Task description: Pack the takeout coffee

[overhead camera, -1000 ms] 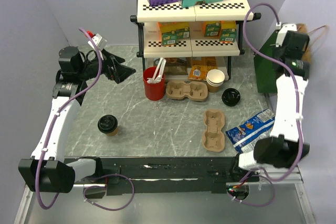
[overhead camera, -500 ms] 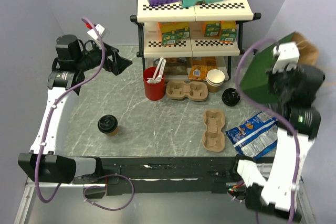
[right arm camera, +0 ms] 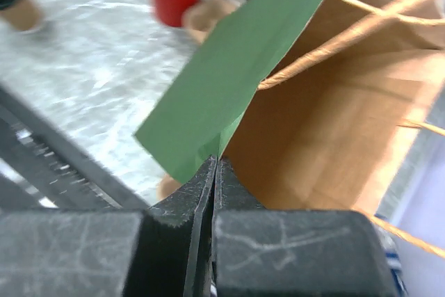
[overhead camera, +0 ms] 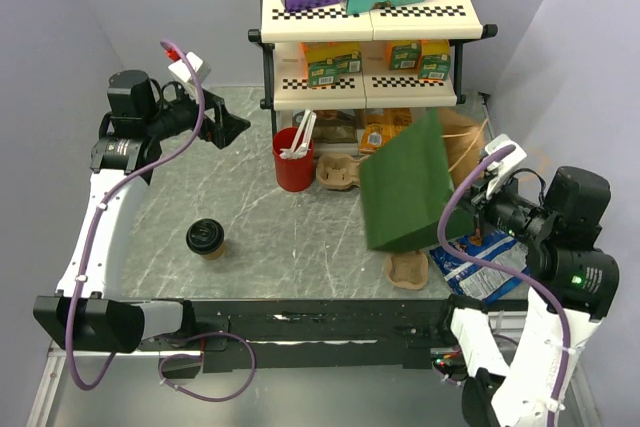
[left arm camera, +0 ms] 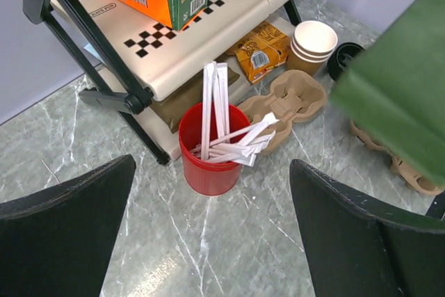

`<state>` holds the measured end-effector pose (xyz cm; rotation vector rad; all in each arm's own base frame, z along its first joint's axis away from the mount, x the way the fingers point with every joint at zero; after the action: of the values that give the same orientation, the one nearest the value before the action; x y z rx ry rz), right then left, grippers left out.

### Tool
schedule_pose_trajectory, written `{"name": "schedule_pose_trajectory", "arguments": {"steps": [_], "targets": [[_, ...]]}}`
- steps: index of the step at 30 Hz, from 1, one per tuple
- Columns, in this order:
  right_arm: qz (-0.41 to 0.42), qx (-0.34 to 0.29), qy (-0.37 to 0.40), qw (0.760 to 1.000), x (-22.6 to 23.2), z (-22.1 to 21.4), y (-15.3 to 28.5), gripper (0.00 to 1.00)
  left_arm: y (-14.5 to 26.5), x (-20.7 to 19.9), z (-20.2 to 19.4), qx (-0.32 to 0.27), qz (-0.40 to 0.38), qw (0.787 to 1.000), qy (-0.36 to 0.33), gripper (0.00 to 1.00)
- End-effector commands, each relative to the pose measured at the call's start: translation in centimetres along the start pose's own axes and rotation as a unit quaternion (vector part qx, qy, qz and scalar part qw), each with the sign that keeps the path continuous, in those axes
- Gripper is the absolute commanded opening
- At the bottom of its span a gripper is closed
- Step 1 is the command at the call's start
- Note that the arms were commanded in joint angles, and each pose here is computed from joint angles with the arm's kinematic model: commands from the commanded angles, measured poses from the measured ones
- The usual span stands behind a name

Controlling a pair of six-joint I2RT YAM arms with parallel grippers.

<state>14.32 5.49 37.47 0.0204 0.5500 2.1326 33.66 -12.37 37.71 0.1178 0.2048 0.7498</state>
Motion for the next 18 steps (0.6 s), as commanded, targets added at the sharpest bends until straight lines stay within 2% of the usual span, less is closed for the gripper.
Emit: {"name": "schedule_pose_trajectory", "arguments": {"steps": [1, 6, 7, 10, 11, 18], "targets": [[0.126, -0.006, -0.003, 0.992, 4.4, 0.0, 0.7, 0.0, 0.9, -1.0, 1.3, -0.026, -0.003, 0.999, -0.031, 1.0], [0.165, 0.01, 0.03, 0.986, 5.4, -0.7, 0.2, 0.0, 1.9, -1.6, 1.3, -0.031, 0.006, 0.998, -0.046, 0.99], [0.203, 0.01, 0.031, 0.979, 6.6, -0.4, 0.1, 0.0, 2.0, -1.6, 1.2, -0.029, 0.008, 0.999, -0.044, 0.99], [0.231, 0.023, 0.034, 0.972, 7.2, 0.3, -1.1, 0.0, 2.4, -2.1, 1.4, -0.03, 0.008, 0.999, -0.042, 0.99], [0.264, 0.019, 0.052, 0.963, 8.4, 0.8, -1.2, 0.0, 2.6, -2.2, 1.5, -0.03, 0.007, 0.999, -0.041, 0.99], [0.332, 0.033, 0.116, 0.936, 10.8, 2.8, -3.5, 0.0, 4.0, -3.3, 2.5, -0.031, 0.012, 0.998, -0.045, 1.0]]}}
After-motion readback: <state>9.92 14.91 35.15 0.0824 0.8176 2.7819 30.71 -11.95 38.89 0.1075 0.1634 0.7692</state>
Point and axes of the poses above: each gripper's point midway between its finger pads, its own y axis back along the fingers, its own x axis along the line the jaws close on, z = x × y, the point moved 2 cm from there along y, back along the fingers, and after that the axes turned 5 degrees about y, right-handed, at the moved point
